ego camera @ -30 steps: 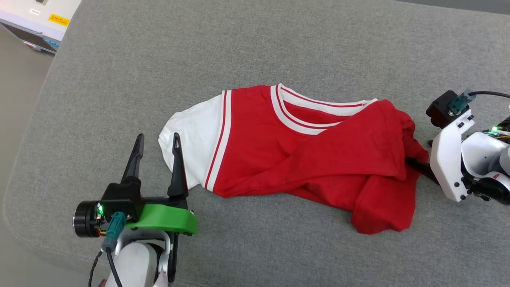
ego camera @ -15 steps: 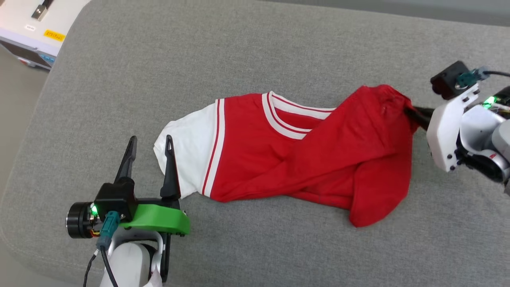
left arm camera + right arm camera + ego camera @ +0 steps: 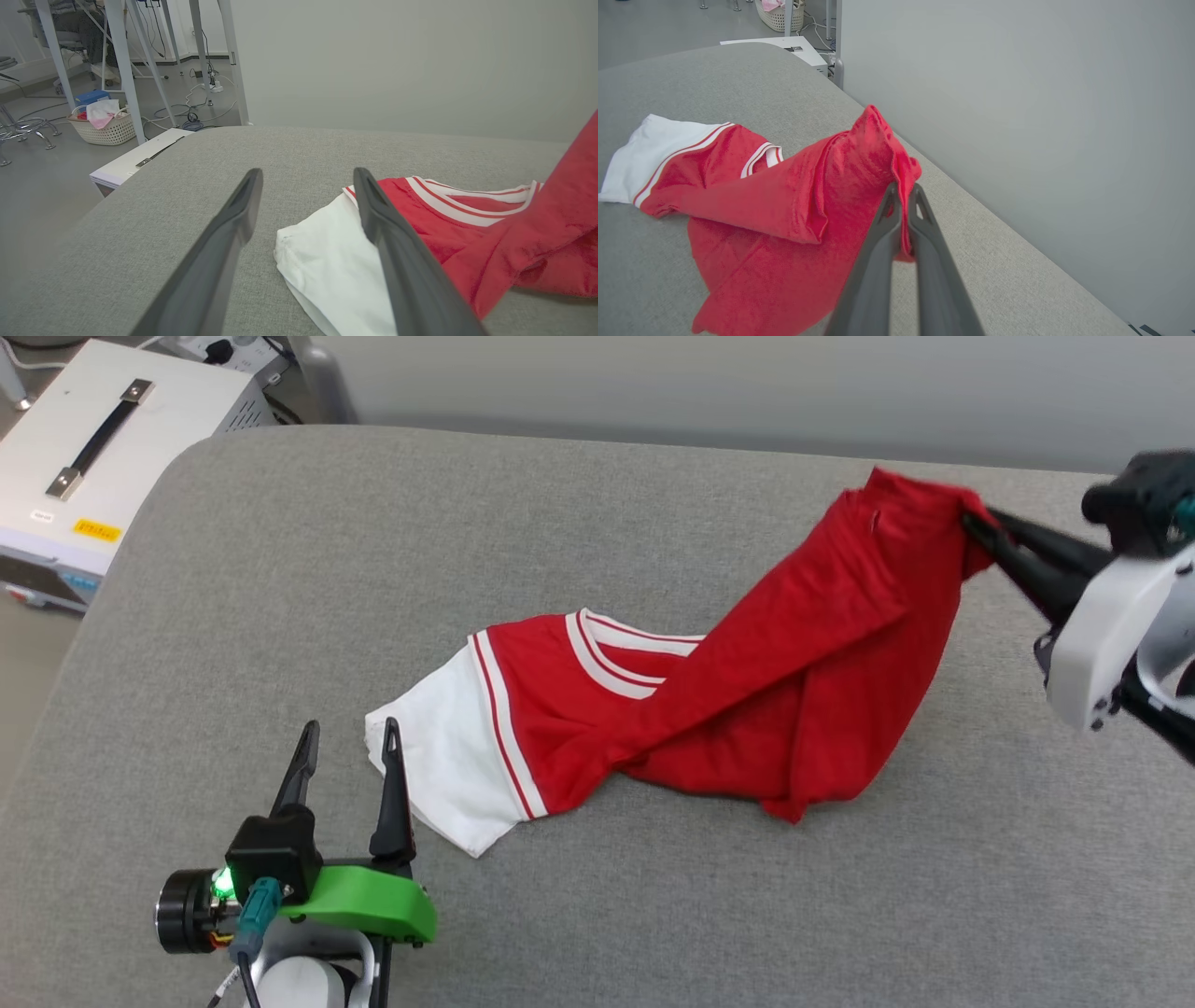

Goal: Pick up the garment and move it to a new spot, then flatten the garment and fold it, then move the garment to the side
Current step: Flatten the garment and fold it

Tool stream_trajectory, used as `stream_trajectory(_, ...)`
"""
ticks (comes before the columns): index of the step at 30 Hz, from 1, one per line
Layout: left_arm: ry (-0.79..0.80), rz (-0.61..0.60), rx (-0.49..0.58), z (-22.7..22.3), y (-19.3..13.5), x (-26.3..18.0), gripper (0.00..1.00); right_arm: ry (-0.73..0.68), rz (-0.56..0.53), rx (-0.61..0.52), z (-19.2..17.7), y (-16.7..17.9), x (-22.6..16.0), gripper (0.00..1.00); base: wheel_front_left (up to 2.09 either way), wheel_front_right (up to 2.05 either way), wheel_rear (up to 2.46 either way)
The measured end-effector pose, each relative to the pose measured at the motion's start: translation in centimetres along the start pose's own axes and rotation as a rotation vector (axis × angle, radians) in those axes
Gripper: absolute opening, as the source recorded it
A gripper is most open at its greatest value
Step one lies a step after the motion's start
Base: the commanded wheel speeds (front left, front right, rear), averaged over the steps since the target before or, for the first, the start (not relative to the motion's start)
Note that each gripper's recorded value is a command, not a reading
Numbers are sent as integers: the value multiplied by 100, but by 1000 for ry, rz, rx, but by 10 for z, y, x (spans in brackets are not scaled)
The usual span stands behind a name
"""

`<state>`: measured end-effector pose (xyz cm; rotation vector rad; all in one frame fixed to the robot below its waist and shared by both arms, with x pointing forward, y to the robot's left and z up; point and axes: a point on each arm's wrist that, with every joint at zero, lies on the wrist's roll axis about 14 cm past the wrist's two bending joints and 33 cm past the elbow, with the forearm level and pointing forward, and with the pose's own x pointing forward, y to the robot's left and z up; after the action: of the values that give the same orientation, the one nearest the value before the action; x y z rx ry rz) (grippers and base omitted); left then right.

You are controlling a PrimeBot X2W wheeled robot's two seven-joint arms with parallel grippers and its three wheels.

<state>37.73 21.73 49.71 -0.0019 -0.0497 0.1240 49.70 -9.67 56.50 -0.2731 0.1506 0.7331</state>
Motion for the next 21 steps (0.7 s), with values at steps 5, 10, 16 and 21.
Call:
stream_trajectory(5,2,-34,-13,0,-10,-7,100,103,6,94,-55,38,-55,0,0,0,0)
stream_trajectory(10,-8,-53,-14,3,-15,-9,100,227,1,248,-112,80,-93,0,0,0,0)
stream_trajectory(16,-14,-69,-18,5,-20,-9,100,379,-37,414,-174,121,-133,0,0,0,0)
stream_trajectory(21,-6,-67,-17,2,-19,-9,100,486,-73,536,-212,149,-158,0,0,0,0)
